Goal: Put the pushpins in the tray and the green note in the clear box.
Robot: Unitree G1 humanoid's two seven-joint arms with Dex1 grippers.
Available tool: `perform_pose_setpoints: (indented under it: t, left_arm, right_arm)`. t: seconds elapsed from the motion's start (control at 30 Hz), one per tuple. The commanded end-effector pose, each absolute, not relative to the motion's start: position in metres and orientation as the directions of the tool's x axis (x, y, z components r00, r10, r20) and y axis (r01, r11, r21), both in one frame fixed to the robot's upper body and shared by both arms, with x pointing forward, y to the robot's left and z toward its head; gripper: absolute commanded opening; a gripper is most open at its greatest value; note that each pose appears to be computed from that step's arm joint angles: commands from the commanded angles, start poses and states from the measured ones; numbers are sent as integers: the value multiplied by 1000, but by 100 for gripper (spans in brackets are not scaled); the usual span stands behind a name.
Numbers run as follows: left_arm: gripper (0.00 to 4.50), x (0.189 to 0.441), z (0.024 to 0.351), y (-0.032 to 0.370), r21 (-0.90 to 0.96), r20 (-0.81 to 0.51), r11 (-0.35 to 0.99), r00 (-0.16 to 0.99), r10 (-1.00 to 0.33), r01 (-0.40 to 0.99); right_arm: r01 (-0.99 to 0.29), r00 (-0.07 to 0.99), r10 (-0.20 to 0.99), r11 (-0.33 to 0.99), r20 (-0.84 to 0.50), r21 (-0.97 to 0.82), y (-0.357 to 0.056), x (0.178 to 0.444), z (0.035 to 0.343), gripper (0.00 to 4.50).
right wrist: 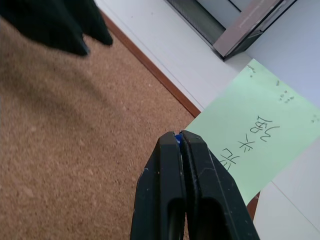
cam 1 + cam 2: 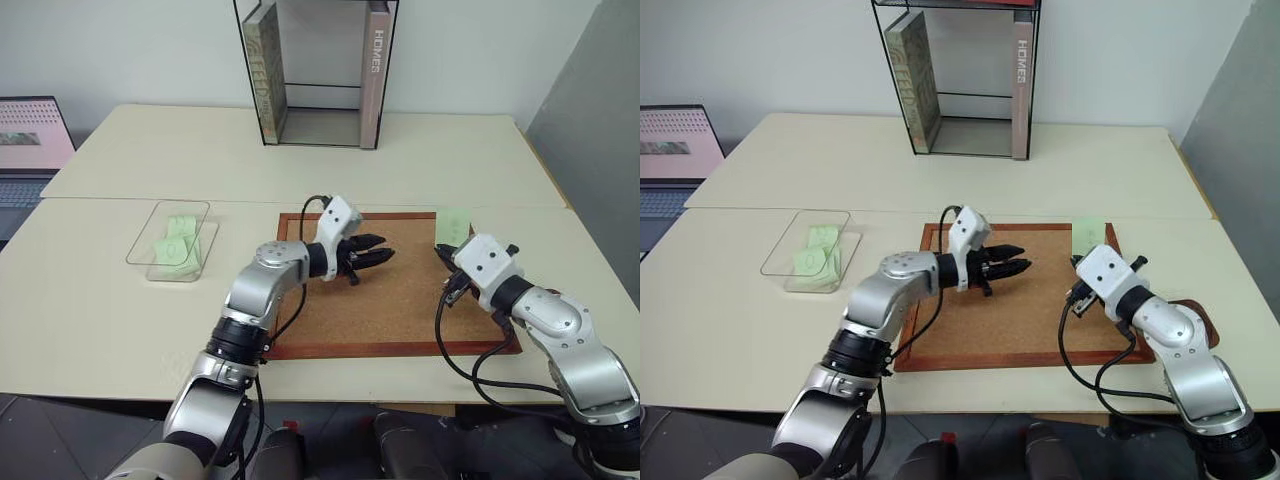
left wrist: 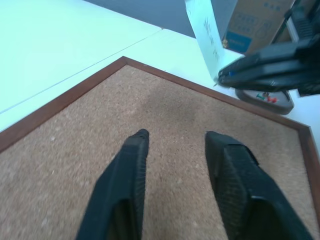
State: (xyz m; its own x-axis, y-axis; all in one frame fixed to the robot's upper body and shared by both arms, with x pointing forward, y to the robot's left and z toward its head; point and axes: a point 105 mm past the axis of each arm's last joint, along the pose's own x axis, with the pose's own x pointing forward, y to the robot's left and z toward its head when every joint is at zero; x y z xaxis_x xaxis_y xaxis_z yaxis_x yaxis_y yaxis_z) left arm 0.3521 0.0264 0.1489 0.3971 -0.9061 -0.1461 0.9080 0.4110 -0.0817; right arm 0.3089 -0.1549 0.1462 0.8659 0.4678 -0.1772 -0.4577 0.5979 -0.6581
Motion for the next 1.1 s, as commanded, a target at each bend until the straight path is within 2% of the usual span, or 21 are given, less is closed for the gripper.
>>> perform_pose_setpoints:
  t: [0.03, 0.23, 0.57, 0.83, 0.87, 0.9, 1.1]
  left_arm:
    - [297, 345, 176, 18, -116, -50, 353, 349, -936, 929]
    - [405, 334, 185, 5, -183, 7, 277, 283, -959, 943]
    - [405, 352, 179, -17, -316, 65, 308, 344, -937, 898]
    - [405, 355, 176, -33, -295, 63, 277, 308, -949, 915]
    - [370, 357, 176, -33, -294, 63, 282, 313, -948, 913]
    - [364, 359, 177, -32, -297, 67, 284, 316, -946, 912]
    - [230, 359, 179, -32, -296, 71, 257, 289, -955, 920]
  right_arm:
    - [-426, 855, 491, 486, -165, -763, -154, 308, 153, 0]
    - [-406, 839, 523, 417, -151, -813, -149, 308, 158, 0]
    - [-432, 781, 606, 345, -153, -833, -125, 297, 164, 0]
    - [-440, 767, 622, 337, -154, -833, -116, 294, 165, 0]
    - [-441, 767, 623, 337, -154, -832, -116, 294, 165, 0]
    - [-442, 766, 624, 337, -155, -831, -115, 294, 165, 0]
    - [-449, 760, 630, 337, -156, -827, -112, 292, 163, 0]
